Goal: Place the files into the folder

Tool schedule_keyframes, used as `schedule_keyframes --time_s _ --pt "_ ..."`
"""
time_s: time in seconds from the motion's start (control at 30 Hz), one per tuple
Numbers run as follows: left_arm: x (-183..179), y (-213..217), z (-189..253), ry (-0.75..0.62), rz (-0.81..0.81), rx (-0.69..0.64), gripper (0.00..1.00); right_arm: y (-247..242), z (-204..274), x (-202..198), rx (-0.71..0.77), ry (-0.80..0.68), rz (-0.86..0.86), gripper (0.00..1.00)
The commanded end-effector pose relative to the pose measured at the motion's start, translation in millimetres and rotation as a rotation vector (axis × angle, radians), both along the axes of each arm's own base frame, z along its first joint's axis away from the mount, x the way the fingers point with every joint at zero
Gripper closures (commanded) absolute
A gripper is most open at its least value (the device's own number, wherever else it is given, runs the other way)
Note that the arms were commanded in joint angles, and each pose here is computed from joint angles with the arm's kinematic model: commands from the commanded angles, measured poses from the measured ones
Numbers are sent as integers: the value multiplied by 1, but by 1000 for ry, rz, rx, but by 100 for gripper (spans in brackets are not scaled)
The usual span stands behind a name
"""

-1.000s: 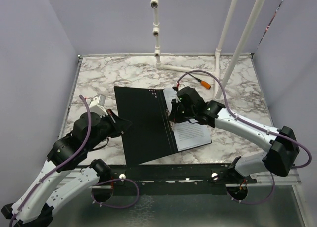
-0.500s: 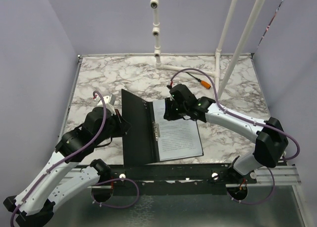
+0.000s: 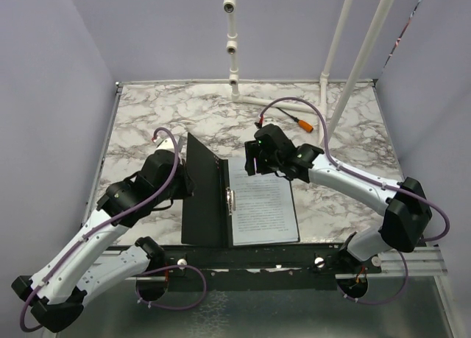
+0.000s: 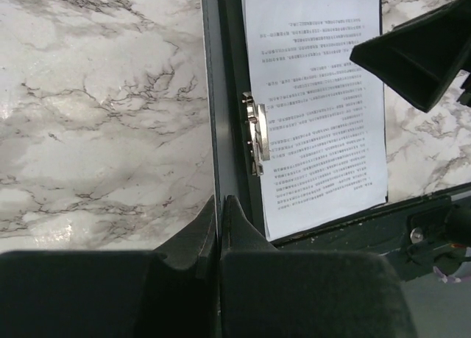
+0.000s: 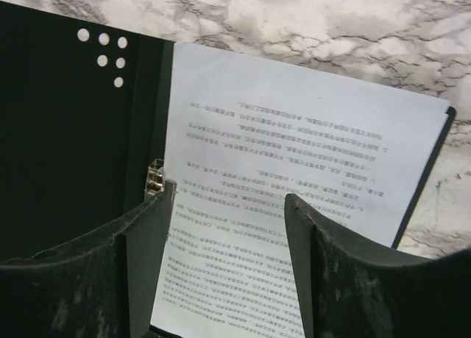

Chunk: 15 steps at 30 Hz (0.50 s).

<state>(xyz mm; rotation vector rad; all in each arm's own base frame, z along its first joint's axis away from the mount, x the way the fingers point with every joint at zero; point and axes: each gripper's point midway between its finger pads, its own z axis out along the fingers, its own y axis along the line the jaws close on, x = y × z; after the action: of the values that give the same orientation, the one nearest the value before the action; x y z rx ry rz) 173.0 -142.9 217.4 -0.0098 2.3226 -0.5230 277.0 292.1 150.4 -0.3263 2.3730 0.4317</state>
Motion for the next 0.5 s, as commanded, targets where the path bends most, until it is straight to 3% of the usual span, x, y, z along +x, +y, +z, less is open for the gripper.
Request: schedule_keyframes --time_s 0.0,0.2,0.47 --pt "19 4 14 -72 30 49 100 -34 -9 5 -116 -40 -88 31" --pt "36 4 10 -75 90 87 100 -54 -31 2 -160 -3 -111 26" --pt "64 -1 16 -121 158 94 100 -80 -49 0 -58 77 -142 24"
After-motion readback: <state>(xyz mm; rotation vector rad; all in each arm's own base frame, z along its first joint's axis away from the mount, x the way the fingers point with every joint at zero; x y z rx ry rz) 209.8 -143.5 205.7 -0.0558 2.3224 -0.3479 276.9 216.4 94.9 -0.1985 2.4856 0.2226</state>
